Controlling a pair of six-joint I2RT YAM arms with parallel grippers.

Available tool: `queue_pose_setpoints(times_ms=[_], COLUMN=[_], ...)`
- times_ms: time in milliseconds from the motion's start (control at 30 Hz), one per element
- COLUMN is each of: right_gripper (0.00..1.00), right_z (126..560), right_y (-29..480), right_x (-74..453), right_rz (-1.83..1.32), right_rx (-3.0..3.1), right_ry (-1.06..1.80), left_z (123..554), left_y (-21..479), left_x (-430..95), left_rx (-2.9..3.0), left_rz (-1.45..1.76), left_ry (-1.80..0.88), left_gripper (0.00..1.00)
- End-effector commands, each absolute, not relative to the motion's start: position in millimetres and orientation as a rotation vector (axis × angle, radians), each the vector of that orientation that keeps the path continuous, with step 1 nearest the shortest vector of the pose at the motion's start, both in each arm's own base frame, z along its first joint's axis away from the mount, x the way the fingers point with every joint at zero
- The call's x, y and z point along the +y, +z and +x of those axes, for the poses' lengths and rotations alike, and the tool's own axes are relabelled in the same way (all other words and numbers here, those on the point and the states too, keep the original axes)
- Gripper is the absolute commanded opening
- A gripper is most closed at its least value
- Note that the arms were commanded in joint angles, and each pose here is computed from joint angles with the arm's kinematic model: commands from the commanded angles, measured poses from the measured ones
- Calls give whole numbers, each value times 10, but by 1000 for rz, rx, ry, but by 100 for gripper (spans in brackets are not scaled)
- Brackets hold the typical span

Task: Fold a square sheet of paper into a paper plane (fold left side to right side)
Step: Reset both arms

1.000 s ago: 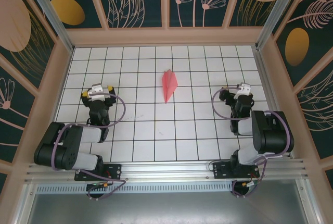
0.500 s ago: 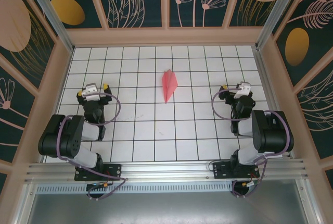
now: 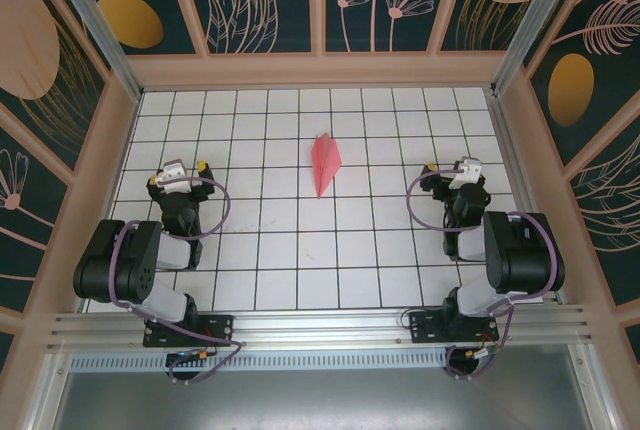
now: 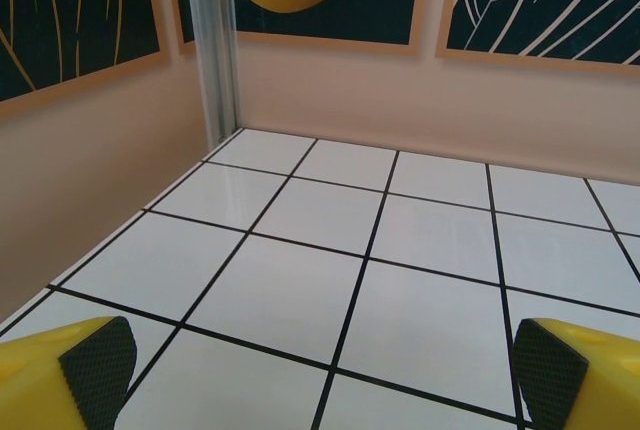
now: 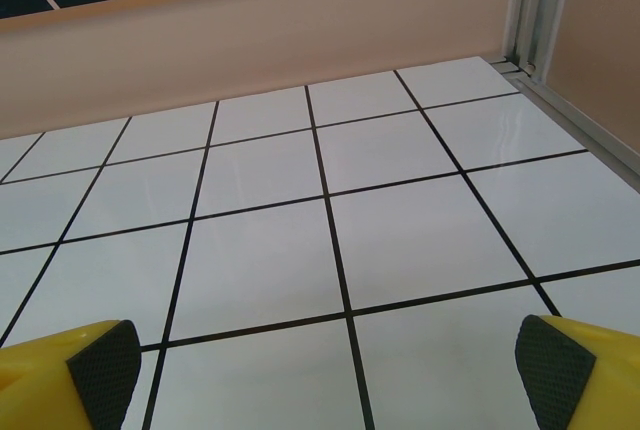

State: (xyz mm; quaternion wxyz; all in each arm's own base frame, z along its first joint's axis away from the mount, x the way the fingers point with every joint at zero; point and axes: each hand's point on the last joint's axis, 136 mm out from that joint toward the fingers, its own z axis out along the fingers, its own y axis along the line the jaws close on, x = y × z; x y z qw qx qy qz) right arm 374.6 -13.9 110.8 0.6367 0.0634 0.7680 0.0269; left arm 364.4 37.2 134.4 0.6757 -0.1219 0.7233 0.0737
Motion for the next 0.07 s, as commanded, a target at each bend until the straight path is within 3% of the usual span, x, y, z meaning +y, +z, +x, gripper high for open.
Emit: queue_pose_setpoints(times_ms=[0, 33], right_gripper=[99, 99], right_z=[3765, 3765], right_y=[1203, 1200], right_x=[-108, -107], right_rz=[119, 118], right_rx=[1714, 1715], right_ry=[60, 61], left_z=[3652, 3653], left_y=[1404, 1410], left_x=[397, 396], left_rx=[1602, 1600], left_rz=[-300, -300], left_ry=[154, 153], left_gripper=[99, 99])
